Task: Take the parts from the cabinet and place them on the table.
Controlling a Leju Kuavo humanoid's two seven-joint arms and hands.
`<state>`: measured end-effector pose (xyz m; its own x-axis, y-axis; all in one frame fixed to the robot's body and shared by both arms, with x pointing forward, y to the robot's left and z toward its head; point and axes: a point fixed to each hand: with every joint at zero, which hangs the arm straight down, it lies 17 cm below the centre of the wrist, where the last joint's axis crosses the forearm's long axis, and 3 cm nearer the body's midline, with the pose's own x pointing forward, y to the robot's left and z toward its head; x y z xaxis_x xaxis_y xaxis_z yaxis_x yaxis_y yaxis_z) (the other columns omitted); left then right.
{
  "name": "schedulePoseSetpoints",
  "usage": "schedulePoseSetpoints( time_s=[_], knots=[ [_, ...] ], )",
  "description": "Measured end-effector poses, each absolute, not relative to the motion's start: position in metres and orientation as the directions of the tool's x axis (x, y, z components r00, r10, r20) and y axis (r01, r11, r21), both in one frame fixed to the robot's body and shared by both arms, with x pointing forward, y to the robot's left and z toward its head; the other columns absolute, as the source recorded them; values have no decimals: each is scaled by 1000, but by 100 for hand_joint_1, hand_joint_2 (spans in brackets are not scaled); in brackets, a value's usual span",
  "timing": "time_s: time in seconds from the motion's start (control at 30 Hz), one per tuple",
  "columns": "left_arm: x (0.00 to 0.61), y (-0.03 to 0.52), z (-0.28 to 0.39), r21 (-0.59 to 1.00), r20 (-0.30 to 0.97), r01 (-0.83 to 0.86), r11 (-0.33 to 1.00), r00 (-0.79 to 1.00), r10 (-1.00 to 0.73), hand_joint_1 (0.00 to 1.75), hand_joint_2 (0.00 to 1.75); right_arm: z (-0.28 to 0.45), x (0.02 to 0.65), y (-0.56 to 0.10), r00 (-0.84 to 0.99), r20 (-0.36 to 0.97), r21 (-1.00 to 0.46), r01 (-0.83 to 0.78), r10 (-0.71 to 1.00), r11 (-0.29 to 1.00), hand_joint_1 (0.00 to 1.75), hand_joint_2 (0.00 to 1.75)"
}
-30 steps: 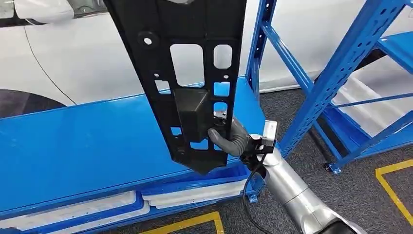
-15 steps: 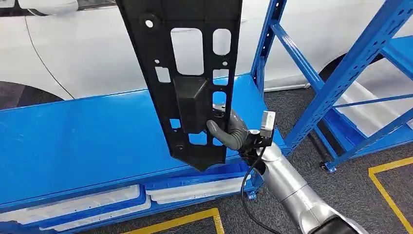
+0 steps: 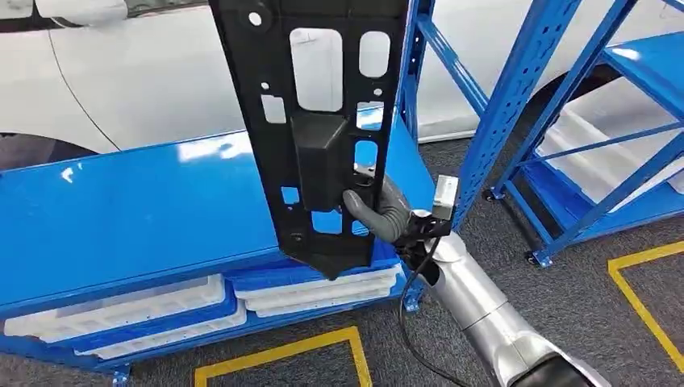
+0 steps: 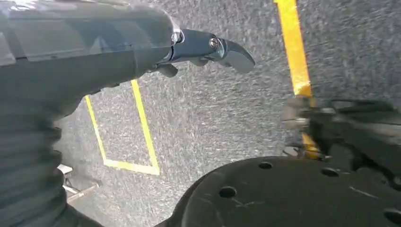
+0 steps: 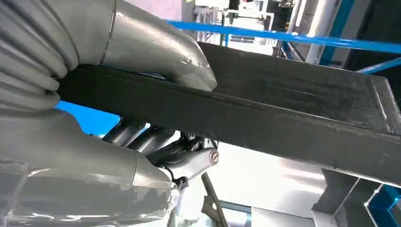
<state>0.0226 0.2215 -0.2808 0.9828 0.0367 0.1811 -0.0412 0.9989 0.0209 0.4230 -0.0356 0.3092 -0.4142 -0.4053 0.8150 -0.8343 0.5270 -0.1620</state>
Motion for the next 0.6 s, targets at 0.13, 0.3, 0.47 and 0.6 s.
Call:
schedulePoseSetpoints(
  time_s=[0.13,0.3,0.47,0.6],
  knots=[
    [16,221,-281,20,171,-38,999,985,34,0,175,311,423,-34,-407,816,-153,-837,-411,525,175,175],
    [13,216,-281,12,167,-39,999,985,37,0,175,312,424,-35,-405,816,-149,-837,-413,527,175,175],
    [15,216,-281,10,170,-43,999,985,41,0,175,313,425,-36,-400,814,-138,-838,-421,528,175,175],
    [17,216,-280,12,174,-49,999,984,46,0,175,314,426,-35,-397,818,-135,-837,-417,530,175,175]
  ],
)
